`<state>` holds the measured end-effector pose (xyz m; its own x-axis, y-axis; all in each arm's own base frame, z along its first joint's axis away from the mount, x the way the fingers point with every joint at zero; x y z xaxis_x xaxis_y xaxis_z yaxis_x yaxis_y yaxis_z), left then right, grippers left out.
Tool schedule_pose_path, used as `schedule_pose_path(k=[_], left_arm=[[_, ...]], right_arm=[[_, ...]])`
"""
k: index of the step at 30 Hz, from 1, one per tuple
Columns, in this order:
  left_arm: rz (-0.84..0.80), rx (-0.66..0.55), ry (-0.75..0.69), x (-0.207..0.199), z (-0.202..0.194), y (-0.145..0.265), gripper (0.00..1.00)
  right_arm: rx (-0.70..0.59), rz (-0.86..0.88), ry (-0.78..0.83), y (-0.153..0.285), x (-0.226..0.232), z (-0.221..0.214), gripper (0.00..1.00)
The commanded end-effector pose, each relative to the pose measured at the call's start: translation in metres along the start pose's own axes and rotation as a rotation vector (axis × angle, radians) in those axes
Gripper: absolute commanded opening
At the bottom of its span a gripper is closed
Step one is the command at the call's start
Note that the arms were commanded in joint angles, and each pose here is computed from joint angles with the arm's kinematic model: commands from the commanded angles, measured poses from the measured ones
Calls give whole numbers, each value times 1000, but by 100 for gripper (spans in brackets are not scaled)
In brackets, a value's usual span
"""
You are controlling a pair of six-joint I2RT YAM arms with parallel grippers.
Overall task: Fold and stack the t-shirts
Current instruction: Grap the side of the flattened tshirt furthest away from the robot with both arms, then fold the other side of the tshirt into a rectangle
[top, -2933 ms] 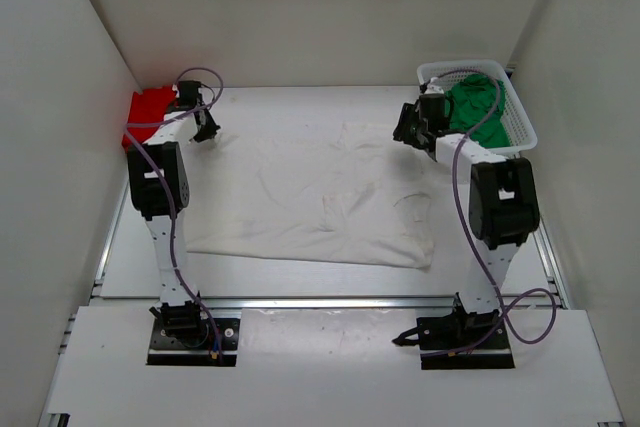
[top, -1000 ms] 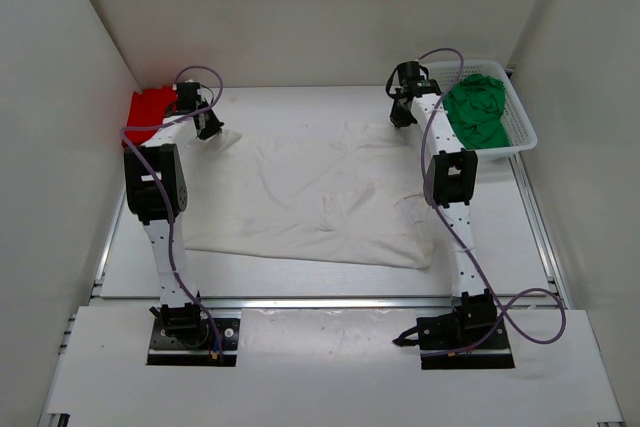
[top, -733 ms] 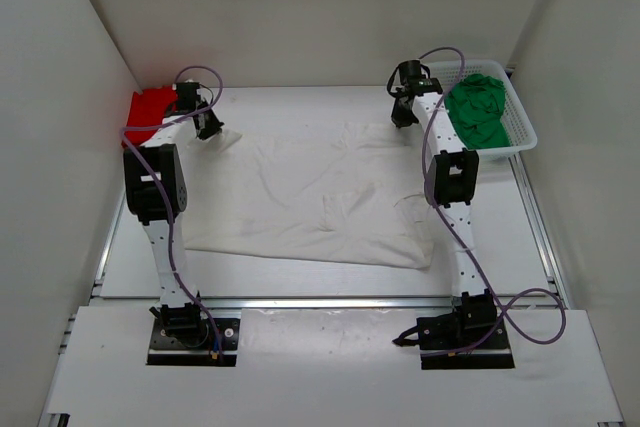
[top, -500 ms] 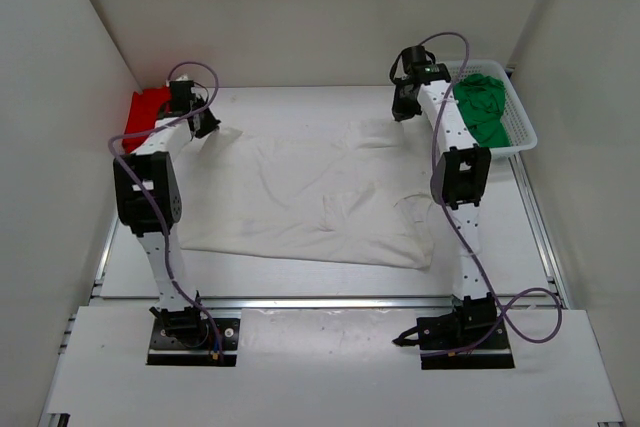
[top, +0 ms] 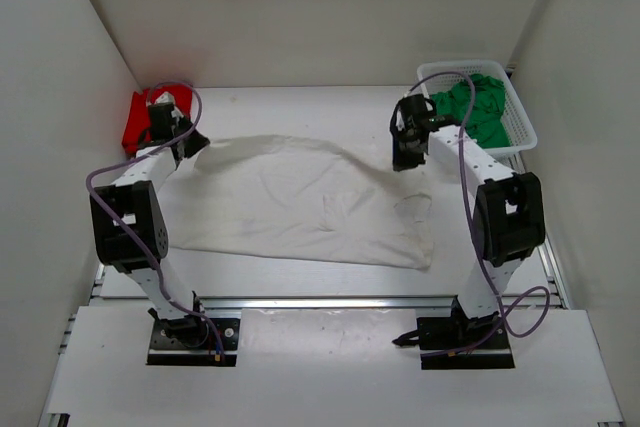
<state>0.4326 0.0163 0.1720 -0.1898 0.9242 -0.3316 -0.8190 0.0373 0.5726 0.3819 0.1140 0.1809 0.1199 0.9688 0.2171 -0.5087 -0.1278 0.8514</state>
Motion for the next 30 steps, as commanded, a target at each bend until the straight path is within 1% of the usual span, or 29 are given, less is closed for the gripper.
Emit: schedule_pose_path(k=[1,4,6,7,10,14,17,18,19,20,22,24,25,27,30], left_arm=[[-54,-39,84,11,5,17,0],[-32,-16,76,18,-5,17,0],[-31,-11,64,16,-7,19,0],[-29,-25,72,18,-3,20,0],[-47,-39,93,17,0,25,0],[-64,-67,99,15,9,34,0],[-75,-80,105,14,6,42,0],[-68,-74,110,18,-1,43,0],[-71,-90,97,15,2,48,0],[-51,-71,104,19,-9,47,0],[-18,-66,120,30,-21,52,0],[5,-55,129,37,-30,52,0],[24,-55,134,42,-33,54,0],[48,-21,133,43,-40,55,0],[88,-38,157,50,-46,65,0]], right_arm=[[-156,56,-28,28,3,-4,0],[-177,76,-44,40,-6,-25,0],[-152,48,-68,35,-23,-48,0],[-193,76,-78,46,-22,-45,0],[-212,75,-104,54,-37,-66,0],[-270,93,-98,77,-44,-77,0],[-240,104,-84,79,-48,-101,0],[-228,104,-77,78,-49,-111,0],[-195,87,-93,71,-54,-125,0],[-197,92,-100,71,-55,-129,0],[-157,80,-138,63,-63,-151,0],[-123,74,-180,59,-70,-163,0],[-117,74,-173,59,-72,-170,0],[-104,60,-202,60,-76,-180,0],[-89,70,-228,61,-78,-192,0]])
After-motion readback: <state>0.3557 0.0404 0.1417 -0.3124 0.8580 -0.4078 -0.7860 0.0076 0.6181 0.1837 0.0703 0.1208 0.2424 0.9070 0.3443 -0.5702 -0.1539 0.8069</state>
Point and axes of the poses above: each gripper's point midway between its finger pads, its own y axis back along the fingers, its own x axis along the line the jaws close on, z = x × y, the point moved 7 cm from there along y, back along the fingers, and after that the axes turned 11 degrees about -y, right-handed, at the moved point
